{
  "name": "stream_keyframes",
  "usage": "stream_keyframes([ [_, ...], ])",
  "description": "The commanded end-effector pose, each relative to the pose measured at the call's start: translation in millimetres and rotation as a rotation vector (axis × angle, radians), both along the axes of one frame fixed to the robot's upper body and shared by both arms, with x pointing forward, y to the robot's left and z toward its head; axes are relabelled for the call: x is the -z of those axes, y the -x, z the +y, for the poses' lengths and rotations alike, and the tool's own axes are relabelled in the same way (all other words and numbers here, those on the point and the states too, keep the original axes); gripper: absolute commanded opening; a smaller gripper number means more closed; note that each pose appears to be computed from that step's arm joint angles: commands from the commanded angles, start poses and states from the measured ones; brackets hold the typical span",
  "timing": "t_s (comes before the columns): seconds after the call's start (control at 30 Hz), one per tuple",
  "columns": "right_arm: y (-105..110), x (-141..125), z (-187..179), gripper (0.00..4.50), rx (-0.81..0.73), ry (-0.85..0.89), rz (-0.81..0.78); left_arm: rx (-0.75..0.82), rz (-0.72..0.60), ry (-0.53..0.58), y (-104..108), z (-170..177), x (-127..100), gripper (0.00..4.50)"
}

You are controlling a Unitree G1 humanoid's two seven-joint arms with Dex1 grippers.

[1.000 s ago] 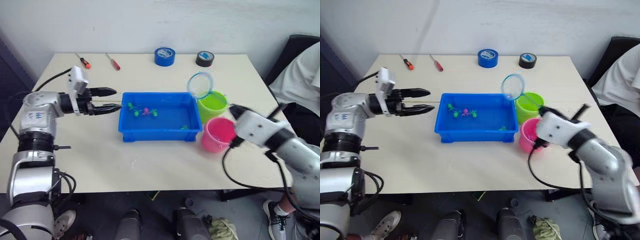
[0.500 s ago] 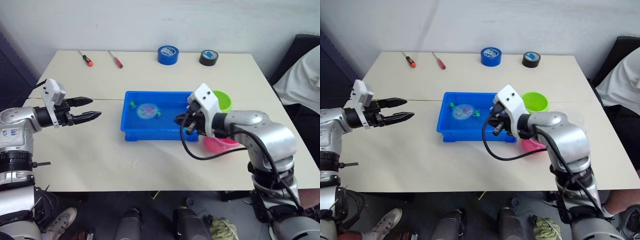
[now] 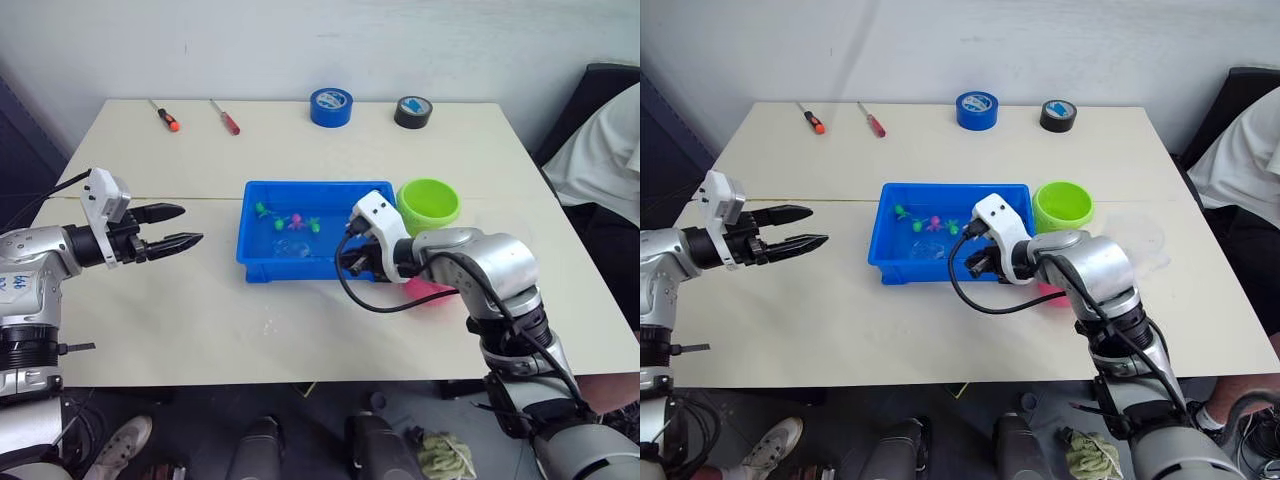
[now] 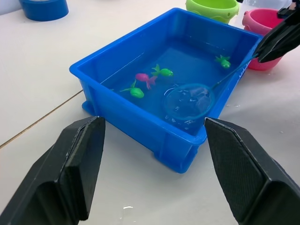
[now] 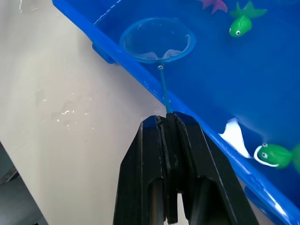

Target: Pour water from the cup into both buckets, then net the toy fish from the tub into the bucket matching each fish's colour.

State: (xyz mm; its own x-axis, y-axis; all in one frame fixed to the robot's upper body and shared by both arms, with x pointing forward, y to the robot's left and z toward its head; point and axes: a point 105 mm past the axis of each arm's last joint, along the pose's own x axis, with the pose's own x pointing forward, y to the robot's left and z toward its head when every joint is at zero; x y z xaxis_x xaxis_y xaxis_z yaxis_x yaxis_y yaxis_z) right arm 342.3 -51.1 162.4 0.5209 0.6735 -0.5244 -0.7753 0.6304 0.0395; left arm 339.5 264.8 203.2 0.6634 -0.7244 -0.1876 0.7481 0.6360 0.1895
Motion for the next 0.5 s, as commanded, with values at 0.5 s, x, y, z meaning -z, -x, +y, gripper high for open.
stream_keyframes([
  [0.5,-34,-12,3,0.0,0.077,-0.009,-0.1,-0.027,-0.063,-0.006,11,7,-20,3.69],
])
